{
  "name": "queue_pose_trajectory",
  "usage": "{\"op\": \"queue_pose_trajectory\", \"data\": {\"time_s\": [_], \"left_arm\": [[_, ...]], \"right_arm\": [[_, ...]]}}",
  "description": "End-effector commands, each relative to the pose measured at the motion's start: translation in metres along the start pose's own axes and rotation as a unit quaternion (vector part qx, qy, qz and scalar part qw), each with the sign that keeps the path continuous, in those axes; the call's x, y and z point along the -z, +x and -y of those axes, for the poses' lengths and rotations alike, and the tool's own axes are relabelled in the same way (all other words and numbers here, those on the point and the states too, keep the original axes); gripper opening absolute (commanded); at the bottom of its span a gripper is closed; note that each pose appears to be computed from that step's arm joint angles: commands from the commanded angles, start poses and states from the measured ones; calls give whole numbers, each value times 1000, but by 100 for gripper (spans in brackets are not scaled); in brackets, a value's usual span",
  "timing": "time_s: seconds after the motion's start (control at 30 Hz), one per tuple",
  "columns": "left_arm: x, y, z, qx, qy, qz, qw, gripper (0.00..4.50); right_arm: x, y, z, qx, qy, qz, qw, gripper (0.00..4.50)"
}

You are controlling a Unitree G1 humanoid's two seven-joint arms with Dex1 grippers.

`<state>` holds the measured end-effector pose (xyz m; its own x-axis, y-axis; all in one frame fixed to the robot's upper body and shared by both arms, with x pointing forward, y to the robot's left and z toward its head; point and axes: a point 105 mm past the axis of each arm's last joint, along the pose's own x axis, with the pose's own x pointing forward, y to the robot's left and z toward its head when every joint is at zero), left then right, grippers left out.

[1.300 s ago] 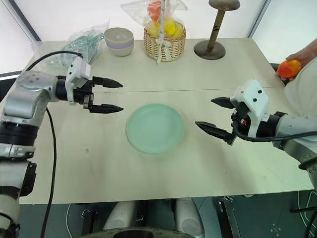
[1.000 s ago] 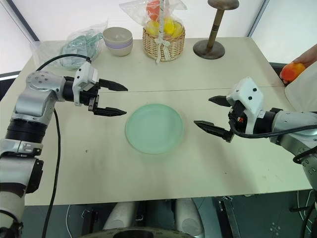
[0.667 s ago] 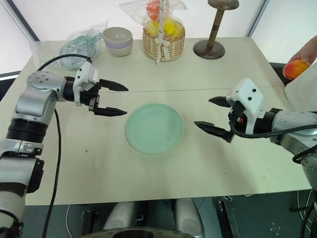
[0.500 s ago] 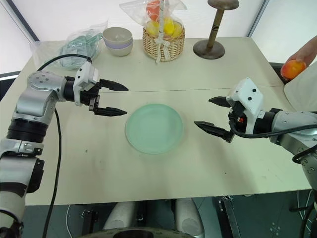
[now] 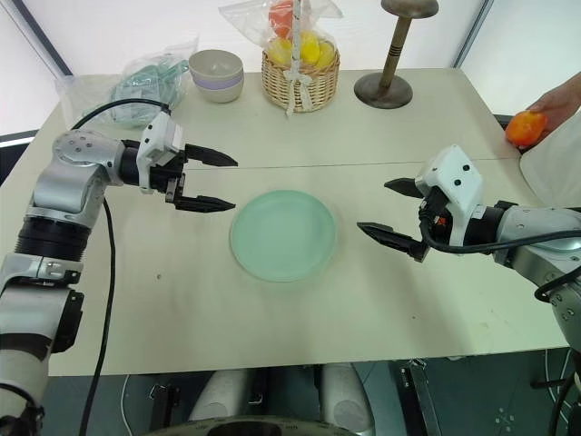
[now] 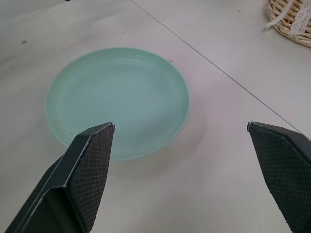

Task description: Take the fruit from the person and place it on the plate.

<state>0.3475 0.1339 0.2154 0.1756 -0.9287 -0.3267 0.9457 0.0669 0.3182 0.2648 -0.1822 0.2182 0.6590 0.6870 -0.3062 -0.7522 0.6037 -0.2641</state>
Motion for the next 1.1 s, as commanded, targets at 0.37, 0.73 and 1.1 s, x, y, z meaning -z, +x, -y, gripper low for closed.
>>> {"op": "queue_pose_trajectory", "data": {"time_s": [0.37, 0.73, 1.1], "left_arm": [[-18, -3, -3, -12, 27, 19, 999, 444], [-40, -4, -25, -125, 19, 93, 988, 444], [-37, 1, -19, -161, 10, 99, 982, 444]], "right_arm": [[-13, -7, -1, 16, -21, 21, 999, 450], [-29, -11, 17, 96, -7, 72, 993, 450], [-85, 21, 18, 166, 183, 257, 934, 450]]}}
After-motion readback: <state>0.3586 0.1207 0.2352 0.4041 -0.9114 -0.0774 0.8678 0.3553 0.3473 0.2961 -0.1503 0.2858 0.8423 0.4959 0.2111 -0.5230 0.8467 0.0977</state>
